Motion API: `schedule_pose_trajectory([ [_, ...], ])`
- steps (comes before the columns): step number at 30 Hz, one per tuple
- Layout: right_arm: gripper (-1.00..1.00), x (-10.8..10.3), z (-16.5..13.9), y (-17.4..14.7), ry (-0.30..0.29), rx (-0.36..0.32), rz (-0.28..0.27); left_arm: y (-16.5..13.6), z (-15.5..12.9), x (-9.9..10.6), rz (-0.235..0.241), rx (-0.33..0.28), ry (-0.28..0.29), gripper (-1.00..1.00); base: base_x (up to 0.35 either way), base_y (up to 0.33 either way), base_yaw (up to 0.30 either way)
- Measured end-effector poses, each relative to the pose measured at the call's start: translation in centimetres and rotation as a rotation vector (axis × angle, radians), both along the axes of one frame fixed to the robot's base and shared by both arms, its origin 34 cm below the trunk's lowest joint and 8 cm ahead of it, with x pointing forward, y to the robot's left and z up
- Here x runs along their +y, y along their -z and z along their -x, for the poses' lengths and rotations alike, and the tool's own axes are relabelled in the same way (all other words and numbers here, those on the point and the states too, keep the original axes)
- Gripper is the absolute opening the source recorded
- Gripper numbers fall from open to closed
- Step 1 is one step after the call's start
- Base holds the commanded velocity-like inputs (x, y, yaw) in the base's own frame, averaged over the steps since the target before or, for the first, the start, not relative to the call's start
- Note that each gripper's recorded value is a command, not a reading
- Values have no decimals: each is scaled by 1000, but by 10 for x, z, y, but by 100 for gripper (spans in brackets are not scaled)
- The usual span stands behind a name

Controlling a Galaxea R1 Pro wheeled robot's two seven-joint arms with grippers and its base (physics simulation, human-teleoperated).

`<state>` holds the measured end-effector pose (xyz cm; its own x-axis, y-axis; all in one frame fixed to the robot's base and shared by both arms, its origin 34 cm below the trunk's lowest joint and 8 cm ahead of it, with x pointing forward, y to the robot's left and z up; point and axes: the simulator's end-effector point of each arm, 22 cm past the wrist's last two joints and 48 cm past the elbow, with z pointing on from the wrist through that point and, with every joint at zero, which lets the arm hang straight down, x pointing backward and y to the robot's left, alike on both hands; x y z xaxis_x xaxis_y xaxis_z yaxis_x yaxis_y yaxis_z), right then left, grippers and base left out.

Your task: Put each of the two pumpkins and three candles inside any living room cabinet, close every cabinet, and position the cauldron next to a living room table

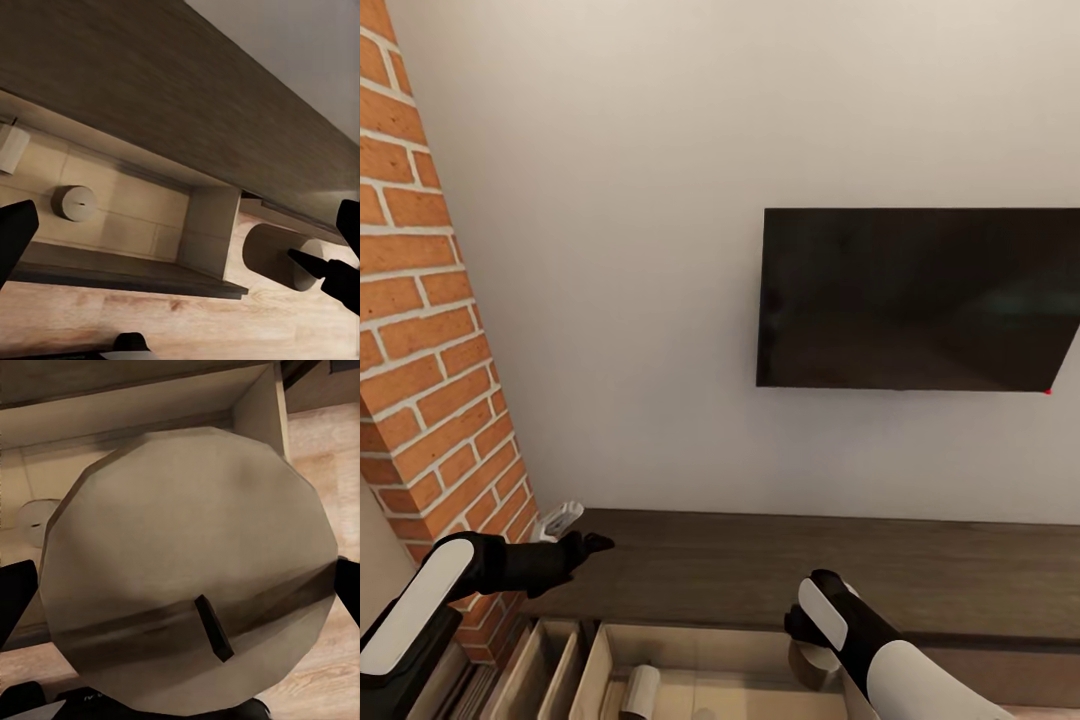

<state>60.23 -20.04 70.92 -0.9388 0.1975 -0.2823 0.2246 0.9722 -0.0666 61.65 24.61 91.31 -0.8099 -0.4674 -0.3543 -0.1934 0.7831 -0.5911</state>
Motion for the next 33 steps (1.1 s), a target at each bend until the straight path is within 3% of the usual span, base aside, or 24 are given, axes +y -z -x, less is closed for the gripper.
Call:
schedule_pose_trajectory([
  [19,-100,4,-1,28,5,1,-17,28,0,-5,7,3,10,100,0,0,0],
  [23,-100,4,-1,34,7,1,-19,33,1,-11,29,7,19,100,0,0,0],
  [33,-100,6,-2,50,5,0,-26,53,6,-22,28,19,47,100,-68,0,0],
])
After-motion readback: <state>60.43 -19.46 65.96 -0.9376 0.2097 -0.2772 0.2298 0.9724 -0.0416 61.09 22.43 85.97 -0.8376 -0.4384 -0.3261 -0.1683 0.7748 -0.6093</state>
